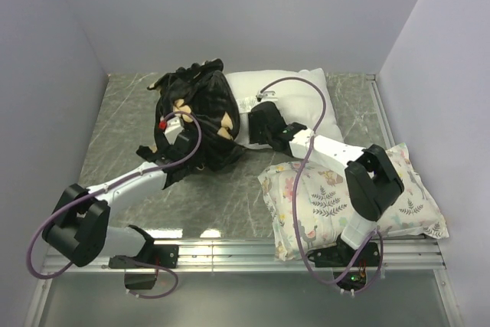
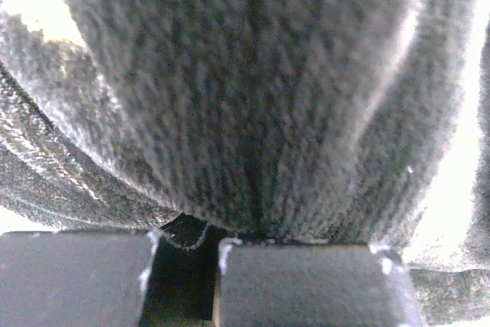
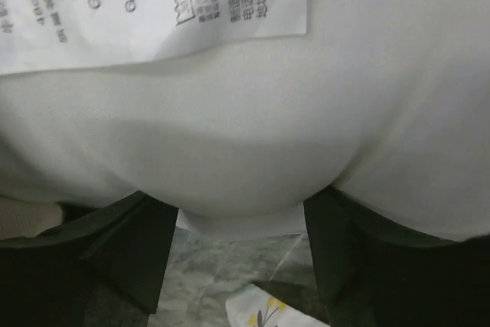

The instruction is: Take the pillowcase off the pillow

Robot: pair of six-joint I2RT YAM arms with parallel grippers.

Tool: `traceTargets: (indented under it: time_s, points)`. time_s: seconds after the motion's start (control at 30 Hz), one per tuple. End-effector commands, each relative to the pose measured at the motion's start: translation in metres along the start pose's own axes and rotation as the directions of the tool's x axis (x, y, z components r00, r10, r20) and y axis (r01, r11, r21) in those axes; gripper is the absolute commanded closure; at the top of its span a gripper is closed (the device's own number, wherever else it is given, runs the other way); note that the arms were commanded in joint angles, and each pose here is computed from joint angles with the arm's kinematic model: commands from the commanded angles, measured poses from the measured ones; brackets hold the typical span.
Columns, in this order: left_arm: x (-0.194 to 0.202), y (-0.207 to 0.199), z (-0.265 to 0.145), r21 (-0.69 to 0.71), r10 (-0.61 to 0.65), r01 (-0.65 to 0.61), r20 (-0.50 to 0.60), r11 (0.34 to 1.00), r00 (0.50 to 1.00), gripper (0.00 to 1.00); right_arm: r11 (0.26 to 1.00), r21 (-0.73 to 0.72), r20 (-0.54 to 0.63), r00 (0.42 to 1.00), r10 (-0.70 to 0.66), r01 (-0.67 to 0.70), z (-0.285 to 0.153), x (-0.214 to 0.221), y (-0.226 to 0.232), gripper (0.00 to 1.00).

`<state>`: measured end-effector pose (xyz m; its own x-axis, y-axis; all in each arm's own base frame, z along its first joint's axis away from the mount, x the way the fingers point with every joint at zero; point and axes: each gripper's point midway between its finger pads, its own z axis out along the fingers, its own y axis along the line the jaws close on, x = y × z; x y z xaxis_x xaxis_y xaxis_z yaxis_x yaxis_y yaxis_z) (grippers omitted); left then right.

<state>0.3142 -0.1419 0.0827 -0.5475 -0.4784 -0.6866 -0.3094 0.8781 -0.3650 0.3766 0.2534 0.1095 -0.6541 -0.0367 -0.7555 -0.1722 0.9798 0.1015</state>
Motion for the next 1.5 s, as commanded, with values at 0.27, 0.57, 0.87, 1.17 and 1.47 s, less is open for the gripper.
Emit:
traceTargets:
  time_s: [0.27,0.57,0.87,1.17,1.47]
  points:
    - [-0.110,-0.023,-0.082,0.024,-0.001,-0.005,0.248,1.000,0.969,0.99,0.985,0.153,0.352,0.936,0.022,-0.081,-0.087,-0.134,-0.033,1.00]
    - [-0.231,-0.068,-0.213,0.178,-0.034,-0.049,0.434,0.983,0.900,0.99,0.993,0.080,0.554,0.832,0.029,-0.088,-0.222,-0.267,-0.034,1.00]
    - [-0.232,-0.103,-0.166,0.146,0.069,-0.127,0.346,0.981,0.936,0.99,0.996,-0.077,0.283,0.957,0.059,-0.038,-0.087,-0.229,-0.002,1.00]
    - [-0.197,-0.068,-0.005,0.057,0.071,-0.074,0.049,0.996,0.996,1.00,0.984,-0.168,-0.073,0.997,0.039,-0.051,0.065,-0.135,0.031,0.91]
    - [-0.236,-0.101,-0.047,0.216,0.048,-0.094,0.209,0.972,0.977,0.21,0.984,-0.158,-0.109,0.992,0.064,-0.081,0.094,-0.121,0.024,0.73]
